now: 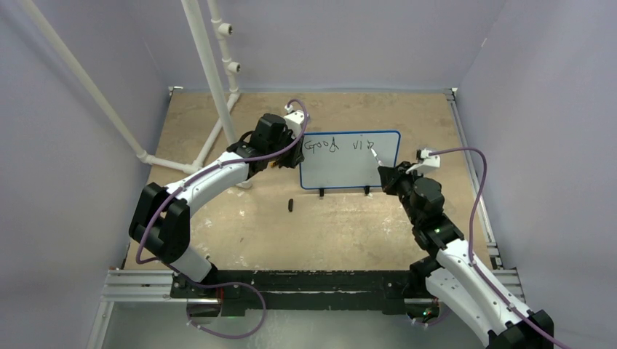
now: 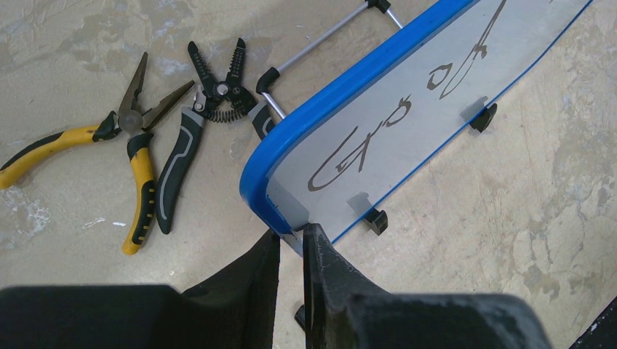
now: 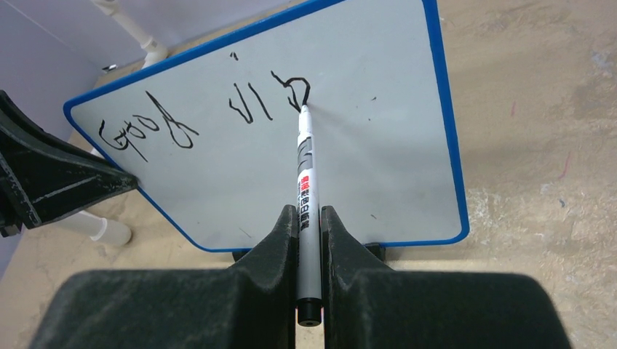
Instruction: Write a sentence on the whiteboard
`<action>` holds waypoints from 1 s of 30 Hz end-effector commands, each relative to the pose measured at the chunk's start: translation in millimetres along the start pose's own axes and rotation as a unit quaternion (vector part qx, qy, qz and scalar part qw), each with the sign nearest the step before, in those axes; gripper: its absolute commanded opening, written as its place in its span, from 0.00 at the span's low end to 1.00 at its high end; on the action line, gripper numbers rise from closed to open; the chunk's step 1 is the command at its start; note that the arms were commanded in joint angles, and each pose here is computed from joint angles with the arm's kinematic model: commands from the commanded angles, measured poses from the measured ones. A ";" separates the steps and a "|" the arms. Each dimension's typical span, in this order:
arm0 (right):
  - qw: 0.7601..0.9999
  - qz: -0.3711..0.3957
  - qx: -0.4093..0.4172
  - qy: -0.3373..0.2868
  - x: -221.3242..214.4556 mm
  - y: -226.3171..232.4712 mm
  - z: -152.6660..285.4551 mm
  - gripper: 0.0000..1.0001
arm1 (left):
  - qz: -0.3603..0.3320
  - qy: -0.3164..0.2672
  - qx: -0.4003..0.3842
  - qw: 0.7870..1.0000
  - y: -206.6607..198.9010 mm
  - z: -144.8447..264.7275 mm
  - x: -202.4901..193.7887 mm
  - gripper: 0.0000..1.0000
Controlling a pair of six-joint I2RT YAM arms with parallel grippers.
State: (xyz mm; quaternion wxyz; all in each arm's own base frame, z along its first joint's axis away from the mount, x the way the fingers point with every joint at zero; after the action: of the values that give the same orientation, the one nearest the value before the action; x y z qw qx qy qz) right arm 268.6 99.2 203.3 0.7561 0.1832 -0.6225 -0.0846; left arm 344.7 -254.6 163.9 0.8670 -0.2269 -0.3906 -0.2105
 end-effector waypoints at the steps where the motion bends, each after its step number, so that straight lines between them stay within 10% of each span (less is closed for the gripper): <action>1: 1.000 0.002 0.016 0.003 -3.6 4.0 -1.1 0.00 | 0.002 -0.012 -0.006 1.000 -1.6 -2.0 3.7 0.15; 30: 0.999 -0.006 -0.010 -0.041 16.2 -2.7 2.3 0.00 | 0.001 -0.012 -0.006 1.000 -1.4 -2.1 3.4 0.15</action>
State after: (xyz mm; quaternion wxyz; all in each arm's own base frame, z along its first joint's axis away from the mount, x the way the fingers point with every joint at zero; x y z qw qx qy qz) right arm 264.9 94.5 203.3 0.7498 0.1800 -0.6302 -0.0908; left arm 344.7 -254.6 163.8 0.8670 -0.2270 -0.3903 -0.2106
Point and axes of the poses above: each gripper's point midway between its finger pads, its own z axis back along the fingers, its own y axis along the line the jaws close on, x = y × z, the point moved 2 cm from there along z, back along the fingers, and after that the axes turned 4 degrees about z, right-handed, at the moved point
